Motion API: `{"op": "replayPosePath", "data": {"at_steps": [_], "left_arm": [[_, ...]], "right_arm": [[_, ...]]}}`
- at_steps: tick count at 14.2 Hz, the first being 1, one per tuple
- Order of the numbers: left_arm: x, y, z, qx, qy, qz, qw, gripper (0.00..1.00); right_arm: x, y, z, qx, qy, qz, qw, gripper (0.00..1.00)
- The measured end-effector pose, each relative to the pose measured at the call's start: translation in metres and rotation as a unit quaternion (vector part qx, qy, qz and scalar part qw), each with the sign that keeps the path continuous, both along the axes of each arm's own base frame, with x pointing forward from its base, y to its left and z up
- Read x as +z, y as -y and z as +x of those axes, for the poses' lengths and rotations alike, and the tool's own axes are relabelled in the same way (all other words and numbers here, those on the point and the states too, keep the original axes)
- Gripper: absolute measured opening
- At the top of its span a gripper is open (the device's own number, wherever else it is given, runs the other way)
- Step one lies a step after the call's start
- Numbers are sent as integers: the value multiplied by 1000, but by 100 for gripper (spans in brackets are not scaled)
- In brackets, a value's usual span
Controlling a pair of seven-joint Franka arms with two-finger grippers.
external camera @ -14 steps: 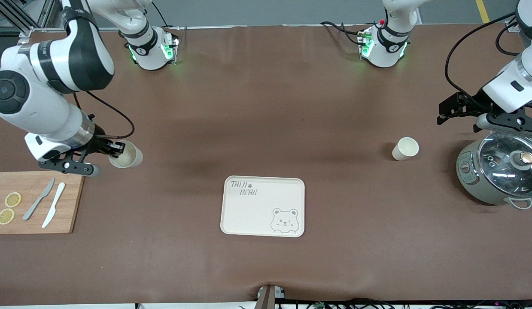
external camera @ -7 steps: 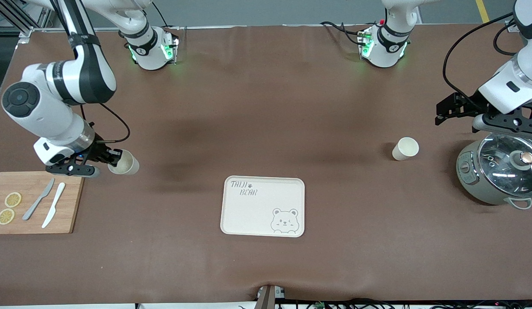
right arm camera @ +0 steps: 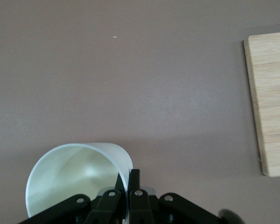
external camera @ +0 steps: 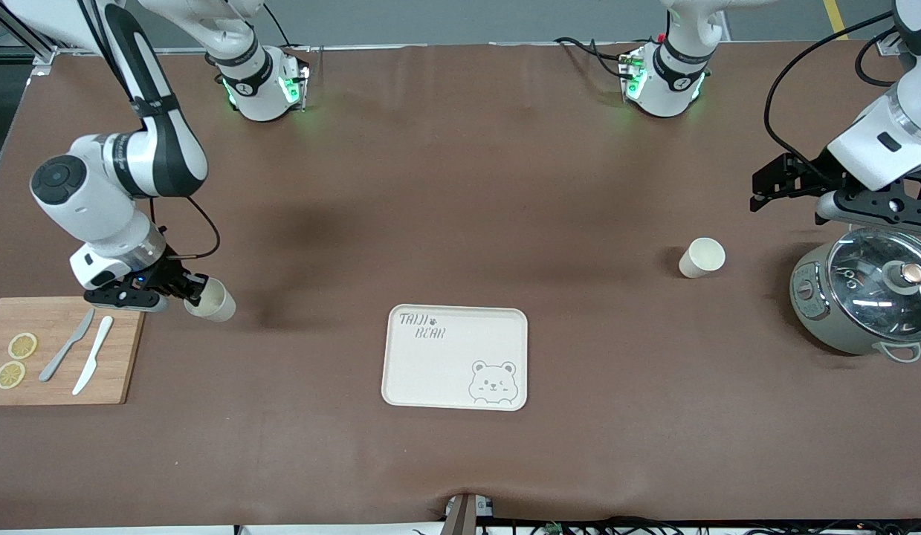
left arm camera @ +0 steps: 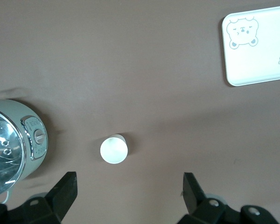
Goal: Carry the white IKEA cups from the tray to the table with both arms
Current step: 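Lower the held cup beside the cutting board with the right gripper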
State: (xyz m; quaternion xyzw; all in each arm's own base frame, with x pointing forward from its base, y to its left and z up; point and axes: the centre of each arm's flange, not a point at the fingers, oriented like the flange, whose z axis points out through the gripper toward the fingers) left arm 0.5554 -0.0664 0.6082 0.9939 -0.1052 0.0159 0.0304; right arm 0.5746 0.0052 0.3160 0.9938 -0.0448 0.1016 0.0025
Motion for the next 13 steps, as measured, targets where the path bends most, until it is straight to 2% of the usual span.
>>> {"op": "replayPosePath", "data": {"at_steps": [6, 13], "left_arm": [[5, 4, -1, -2, 1, 0, 1000, 100], [10, -2, 0, 3, 6, -1, 1000, 100]], "right_arm": [[-71, -3, 5, 2, 10, 12, 1000, 4], [-83, -5, 6, 3, 17, 15, 1000, 4]]}}
